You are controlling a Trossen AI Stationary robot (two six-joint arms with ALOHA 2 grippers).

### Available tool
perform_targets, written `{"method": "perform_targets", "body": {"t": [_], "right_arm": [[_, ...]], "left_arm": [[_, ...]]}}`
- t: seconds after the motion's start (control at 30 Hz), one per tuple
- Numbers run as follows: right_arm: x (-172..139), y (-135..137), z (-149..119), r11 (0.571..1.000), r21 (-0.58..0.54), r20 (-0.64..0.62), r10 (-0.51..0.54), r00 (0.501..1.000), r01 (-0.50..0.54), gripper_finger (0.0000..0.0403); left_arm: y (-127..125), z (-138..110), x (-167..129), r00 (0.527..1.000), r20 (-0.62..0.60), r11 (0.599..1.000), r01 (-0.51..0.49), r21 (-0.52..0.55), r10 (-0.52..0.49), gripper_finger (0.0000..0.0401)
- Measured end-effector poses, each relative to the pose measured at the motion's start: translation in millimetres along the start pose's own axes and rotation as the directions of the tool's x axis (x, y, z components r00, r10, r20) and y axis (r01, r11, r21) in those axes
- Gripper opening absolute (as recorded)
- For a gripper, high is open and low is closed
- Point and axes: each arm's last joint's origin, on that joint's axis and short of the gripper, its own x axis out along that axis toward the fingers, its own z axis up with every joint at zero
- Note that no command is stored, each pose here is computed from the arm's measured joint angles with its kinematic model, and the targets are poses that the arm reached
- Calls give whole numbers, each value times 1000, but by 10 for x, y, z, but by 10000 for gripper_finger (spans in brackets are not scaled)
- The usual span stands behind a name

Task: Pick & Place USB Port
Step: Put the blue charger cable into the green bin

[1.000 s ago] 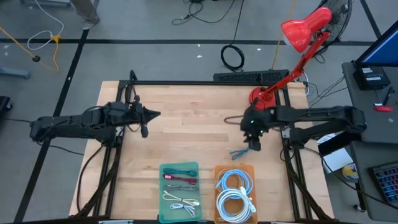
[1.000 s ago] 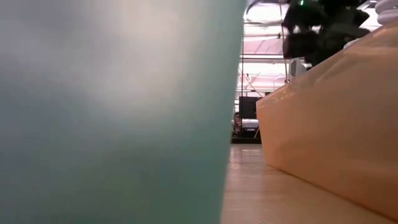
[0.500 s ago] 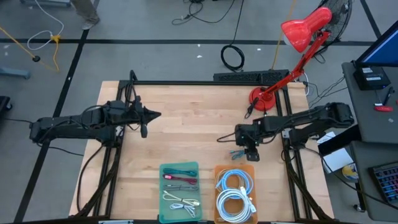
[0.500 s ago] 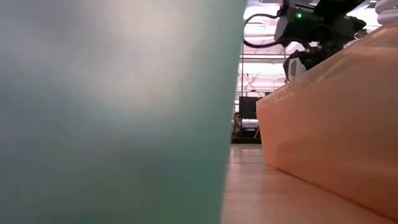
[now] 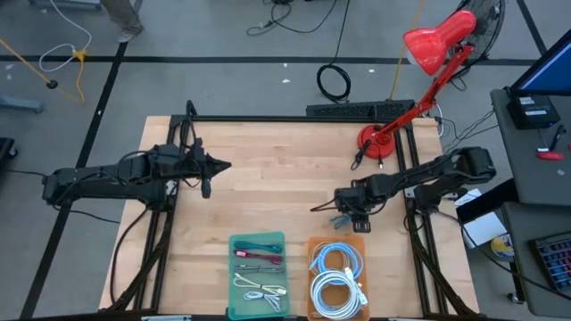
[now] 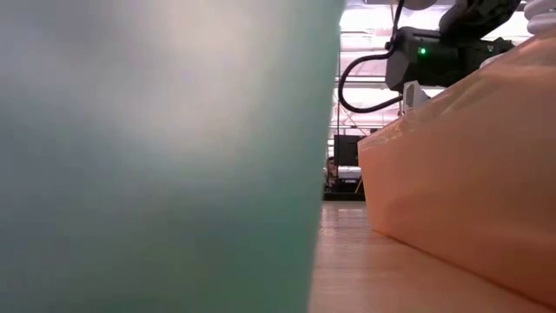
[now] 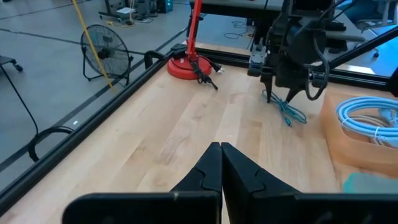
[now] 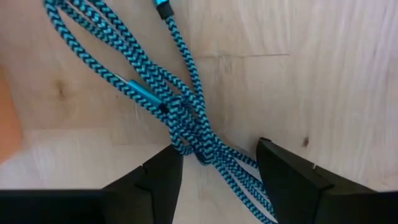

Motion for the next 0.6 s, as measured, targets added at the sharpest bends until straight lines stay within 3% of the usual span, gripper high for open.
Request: {"method": "perform_targets", "body": {"t": [0.17,0.4,0.6], "right_arm": [[40,-8,0,999,28,-4,-22,1000,22,161],[-46,-88,30,992,125,19,-26,999,23,21],[-290,-251,217,952,191,67,-255,965,238,16]], "left_arm": [[0,-1,0,1000,-1,1000,0,-1,0,0],[0,0,0,1000,0,1000,0,5,0,0],[1,0,0,1000,-1,999,-1,34,1,0]]}}
